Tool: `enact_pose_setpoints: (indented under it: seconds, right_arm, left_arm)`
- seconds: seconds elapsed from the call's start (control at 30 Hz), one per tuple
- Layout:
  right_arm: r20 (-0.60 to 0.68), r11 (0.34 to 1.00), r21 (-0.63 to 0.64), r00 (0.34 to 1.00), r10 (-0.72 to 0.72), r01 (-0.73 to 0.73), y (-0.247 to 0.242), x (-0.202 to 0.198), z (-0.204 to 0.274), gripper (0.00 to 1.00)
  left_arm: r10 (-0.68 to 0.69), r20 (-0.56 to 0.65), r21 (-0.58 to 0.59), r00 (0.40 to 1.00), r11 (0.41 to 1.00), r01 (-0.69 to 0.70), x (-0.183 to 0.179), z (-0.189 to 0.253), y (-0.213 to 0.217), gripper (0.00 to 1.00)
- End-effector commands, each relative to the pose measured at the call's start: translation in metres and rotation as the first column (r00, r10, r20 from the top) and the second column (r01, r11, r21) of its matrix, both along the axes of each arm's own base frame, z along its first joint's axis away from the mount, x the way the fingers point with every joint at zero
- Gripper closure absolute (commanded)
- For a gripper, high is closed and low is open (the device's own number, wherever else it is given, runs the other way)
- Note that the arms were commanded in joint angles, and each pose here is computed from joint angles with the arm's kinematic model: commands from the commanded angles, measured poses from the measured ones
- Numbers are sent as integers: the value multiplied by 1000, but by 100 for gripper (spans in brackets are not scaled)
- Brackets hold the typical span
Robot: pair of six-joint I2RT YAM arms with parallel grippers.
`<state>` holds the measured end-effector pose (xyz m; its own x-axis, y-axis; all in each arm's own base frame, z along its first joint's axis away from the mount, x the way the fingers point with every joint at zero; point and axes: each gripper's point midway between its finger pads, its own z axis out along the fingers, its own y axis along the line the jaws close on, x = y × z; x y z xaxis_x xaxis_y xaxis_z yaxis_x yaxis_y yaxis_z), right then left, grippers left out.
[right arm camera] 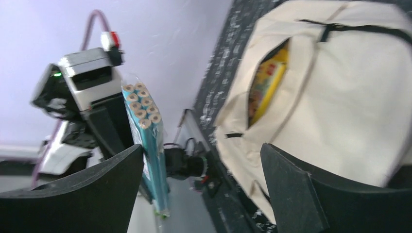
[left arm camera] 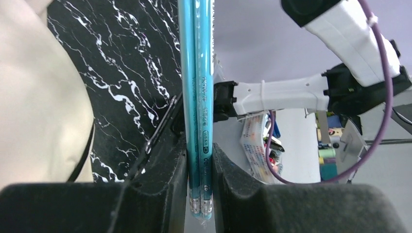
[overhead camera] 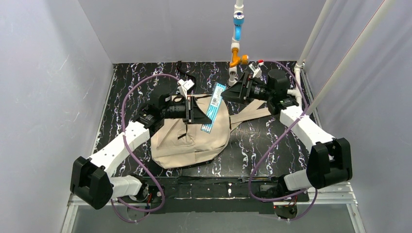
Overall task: Pack the student bag
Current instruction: Pick up the stationery from the center of the board.
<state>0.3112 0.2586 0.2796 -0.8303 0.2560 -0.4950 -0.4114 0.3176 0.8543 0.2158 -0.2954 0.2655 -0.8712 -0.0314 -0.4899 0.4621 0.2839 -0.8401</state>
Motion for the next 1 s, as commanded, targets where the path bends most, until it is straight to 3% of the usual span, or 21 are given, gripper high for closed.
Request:
enact_pose_setpoints:
  seconds: [0.0,0.13,0.27,0.33,0.67,0.73,0.83,0.9,0.97]
  right_arm:
    - [109,957,211,977,181,-200,13,-29,57,7]
    - [152,913,311,962,227,-265,13,-38,72,29]
    - [159,879,367,952,263,-304,13,-46,76,42]
    - [156,872,375,949,275,-315,15,-48,75,44]
    - [150,864,364,938,313,-347,29,-51,62,81]
    - [150,865,364,938,311,-345,29,-49,61,86]
    - [135,879,363,951,279,-310,29,-39,58,94]
    - [97,910,338,971,220,-240,26,-23,48,95]
    - [58,953,267,990,131,-142,23,-1,31,96]
  left_arm:
    - [-99,-19,-52,995,994,98,-27,12,4,98]
    - [-132,-28,-61,991,990,130,-33,12,4,98]
    - [-141,-26,-68,990,988,139,-35,15,5,98]
    - [-146,-19,-70,989,987,145,-35,17,4,99]
    - [-155,-35,-72,987,986,152,-36,16,5,97]
    - [-134,-46,-62,990,989,131,-32,14,7,89]
    - [-3,-77,-12,997,1000,2,-15,4,18,53]
    - [165,-117,112,979,982,-152,-1,-16,37,42]
    - [365,-33,292,930,894,-340,17,-34,69,35]
